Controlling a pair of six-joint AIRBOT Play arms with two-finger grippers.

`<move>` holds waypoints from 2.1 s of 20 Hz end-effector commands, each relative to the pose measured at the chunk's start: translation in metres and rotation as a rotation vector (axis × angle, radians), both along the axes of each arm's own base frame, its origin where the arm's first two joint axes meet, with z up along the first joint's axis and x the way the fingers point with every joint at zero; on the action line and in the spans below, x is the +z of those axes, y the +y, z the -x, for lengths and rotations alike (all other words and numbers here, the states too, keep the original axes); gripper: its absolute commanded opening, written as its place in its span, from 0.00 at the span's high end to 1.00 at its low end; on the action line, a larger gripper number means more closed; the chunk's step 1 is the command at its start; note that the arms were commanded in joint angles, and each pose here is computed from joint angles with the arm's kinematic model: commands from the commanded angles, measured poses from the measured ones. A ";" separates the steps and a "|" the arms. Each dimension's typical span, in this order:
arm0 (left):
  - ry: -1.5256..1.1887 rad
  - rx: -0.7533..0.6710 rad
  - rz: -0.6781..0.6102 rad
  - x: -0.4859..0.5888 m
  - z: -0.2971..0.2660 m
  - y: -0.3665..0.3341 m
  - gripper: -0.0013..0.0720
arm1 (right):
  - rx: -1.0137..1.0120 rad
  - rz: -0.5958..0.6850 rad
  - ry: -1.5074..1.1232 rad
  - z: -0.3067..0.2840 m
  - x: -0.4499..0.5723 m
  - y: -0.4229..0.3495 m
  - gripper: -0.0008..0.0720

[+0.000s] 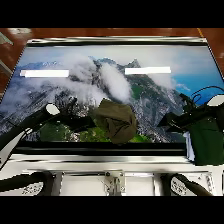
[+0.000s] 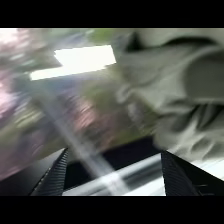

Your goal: Fold the shirts.

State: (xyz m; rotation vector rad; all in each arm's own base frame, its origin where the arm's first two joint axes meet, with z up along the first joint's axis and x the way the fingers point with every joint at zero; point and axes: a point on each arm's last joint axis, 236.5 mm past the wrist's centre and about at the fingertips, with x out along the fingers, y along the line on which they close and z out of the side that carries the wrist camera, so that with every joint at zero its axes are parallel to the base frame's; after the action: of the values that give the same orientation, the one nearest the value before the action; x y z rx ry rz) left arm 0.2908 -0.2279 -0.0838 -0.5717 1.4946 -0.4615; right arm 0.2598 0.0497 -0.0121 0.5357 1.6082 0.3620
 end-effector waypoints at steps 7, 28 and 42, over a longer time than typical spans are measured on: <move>-0.055 0.055 0.091 -0.022 -0.037 -0.076 0.04 | 0.214 -0.020 0.013 0.023 -0.008 0.065 0.05; -0.235 -0.094 0.154 0.054 -0.047 -0.064 0.93 | 0.146 0.032 -0.249 -0.048 -0.037 0.156 0.91; -1.321 -0.075 0.213 0.476 0.019 0.030 0.93 | 0.207 0.011 -1.257 -0.027 0.357 0.130 0.91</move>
State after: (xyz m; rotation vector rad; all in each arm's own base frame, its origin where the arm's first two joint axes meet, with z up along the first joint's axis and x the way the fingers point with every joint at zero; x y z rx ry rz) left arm 0.3082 -0.2071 0.3641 -0.3500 0.2691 -0.8318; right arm 0.3175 0.1828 0.3102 0.0439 0.4780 0.6386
